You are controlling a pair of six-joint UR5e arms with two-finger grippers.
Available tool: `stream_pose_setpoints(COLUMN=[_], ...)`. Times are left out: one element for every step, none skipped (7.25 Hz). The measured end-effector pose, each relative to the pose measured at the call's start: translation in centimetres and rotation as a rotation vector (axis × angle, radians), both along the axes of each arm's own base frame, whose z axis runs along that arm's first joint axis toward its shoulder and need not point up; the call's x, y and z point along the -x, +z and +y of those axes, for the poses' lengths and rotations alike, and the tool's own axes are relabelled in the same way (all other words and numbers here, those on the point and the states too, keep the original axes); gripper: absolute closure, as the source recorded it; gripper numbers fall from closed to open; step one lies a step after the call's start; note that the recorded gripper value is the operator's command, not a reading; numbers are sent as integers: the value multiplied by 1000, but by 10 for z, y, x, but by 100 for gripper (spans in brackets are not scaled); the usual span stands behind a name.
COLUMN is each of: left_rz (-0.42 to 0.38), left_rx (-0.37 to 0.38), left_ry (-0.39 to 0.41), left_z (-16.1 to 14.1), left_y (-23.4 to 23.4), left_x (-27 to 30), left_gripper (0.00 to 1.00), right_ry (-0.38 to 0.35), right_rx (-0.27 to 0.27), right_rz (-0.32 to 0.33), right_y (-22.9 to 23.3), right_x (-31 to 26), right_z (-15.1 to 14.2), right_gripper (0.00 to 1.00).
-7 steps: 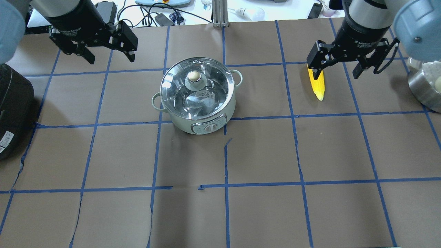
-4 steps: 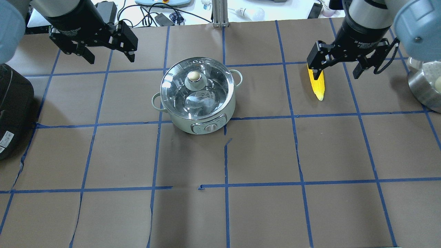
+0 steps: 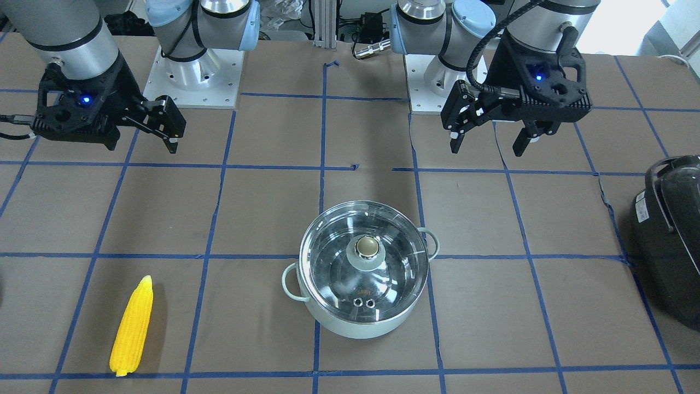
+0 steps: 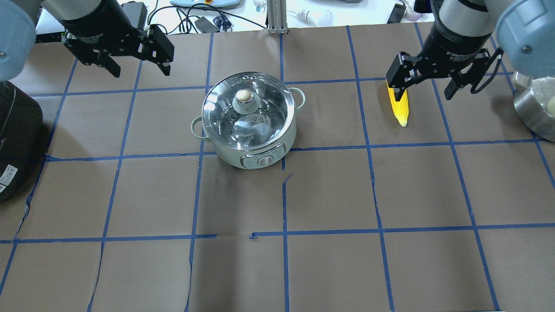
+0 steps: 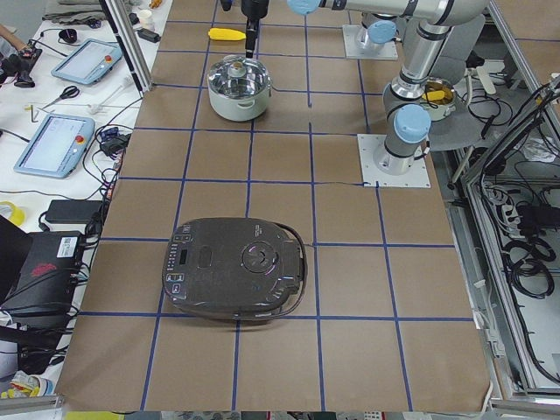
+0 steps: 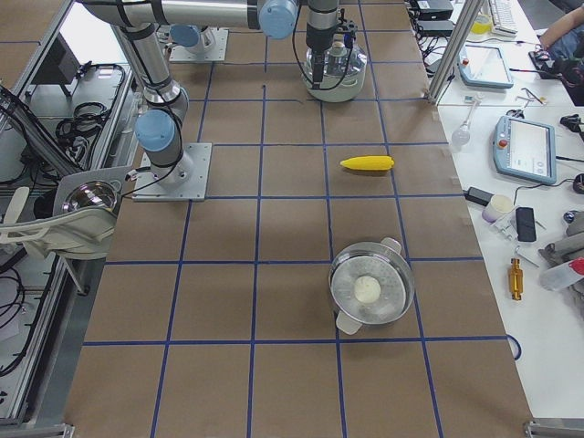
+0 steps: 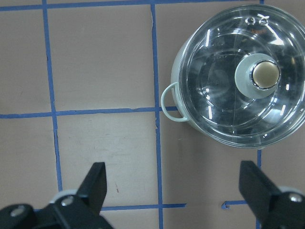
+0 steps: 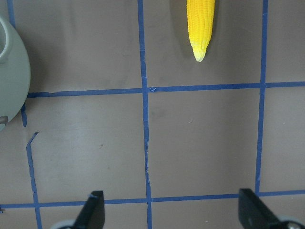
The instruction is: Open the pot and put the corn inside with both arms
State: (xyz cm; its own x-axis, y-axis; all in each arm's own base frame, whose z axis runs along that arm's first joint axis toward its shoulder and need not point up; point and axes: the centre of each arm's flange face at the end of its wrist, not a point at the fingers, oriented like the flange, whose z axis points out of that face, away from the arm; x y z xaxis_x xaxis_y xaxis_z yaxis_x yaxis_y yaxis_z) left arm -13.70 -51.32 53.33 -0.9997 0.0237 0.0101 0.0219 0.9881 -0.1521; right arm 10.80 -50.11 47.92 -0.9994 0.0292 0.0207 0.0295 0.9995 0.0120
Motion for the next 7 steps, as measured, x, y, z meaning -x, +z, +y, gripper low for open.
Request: stream_pose_setpoints(left_rz=[0,0,0,0,0,0,1], left_rx=[0,0,0,0,-1,-3,-7], left_ry=[0,0,0,0,0,0,0], left_z=[0,0,0,0,-1,-1,-3], left_y=[0,0,-1,-1,-1,-3,-5], left_x=[0,0,0,0,0,0,0], left_gripper=[0,0,0,0,0,0,0], right_ry=[-1,-1,-2,-2,-2,-2,-2], right_rx=[-1,-1,-1,-1,-3,-4,-4], right_rz=[-4,-6,-8,-9,-7,-3,-1], right_y=[-1,-1,-1,-1,-2,-2,-2], right_x=[0,-1,-1,-1,-1,0,0], right_z=[0,0,0,0,0,0,0], right_gripper=[0,0,0,0,0,0,0])
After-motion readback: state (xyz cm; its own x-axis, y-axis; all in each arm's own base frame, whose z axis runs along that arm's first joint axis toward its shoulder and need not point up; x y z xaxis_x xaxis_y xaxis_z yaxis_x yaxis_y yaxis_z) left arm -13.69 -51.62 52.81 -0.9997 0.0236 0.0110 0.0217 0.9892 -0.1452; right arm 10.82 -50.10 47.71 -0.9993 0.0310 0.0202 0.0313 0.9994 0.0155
